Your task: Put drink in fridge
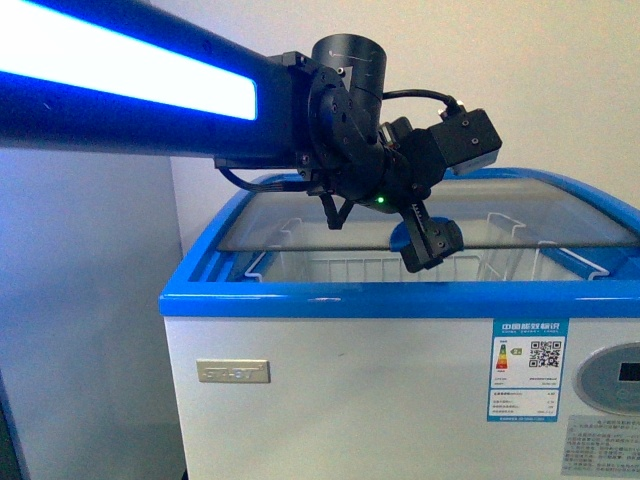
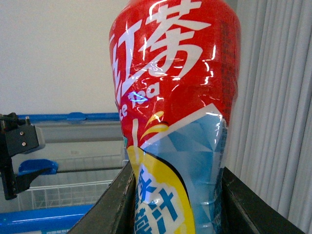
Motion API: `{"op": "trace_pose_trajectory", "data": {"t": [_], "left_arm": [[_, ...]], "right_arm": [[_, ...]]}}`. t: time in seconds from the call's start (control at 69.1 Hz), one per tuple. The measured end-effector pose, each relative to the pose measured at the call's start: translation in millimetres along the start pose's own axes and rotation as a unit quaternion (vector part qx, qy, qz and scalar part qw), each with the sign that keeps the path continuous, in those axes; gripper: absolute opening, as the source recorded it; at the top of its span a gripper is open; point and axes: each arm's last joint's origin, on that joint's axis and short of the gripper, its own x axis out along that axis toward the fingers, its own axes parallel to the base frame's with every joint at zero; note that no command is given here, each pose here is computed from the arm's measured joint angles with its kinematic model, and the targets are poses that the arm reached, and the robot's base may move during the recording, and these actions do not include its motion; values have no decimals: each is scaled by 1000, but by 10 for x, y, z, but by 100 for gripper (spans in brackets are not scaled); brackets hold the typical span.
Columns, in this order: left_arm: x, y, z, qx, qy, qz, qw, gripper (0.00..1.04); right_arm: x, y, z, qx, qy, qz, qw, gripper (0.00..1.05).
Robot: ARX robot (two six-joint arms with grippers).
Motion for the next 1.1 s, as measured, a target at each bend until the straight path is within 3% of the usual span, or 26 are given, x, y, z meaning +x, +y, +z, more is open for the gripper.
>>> {"op": "trace_pose_trajectory", "data": {"t": [0.246, 0.449, 0.579, 0.651, 0.753, 0.912, 0.97, 1.1], "left_arm": [[31, 241, 49, -2, 14, 200, 980, 97], [-307, 742, 237, -69, -17, 361, 930, 97], [-411, 860, 278, -112, -31, 406, 906, 97], [-506, 959, 286, -183, -37, 439, 879, 97], [-658, 1058, 283, -273, -29, 413, 868, 97], [-1129, 972, 184, -423, -8, 288, 859, 97], [-1448, 826, 124, -473, -1, 237, 849, 97], [-1950, 514, -10, -526, 5, 185, 830, 97]], "right_arm": [[-1, 1, 1, 0, 0, 2, 1000, 37], [-1, 1, 1, 0, 0, 2, 1000, 37], [-1, 1, 1, 0, 0, 2, 1000, 37], [-1, 1, 1, 0, 0, 2, 1000, 37], [-1, 1, 1, 0, 0, 2, 1000, 37], [-1, 1, 1, 0, 0, 2, 1000, 37], [-1, 1, 1, 0, 0, 2, 1000, 37], [-1, 1, 1, 0, 0, 2, 1000, 37]]}}
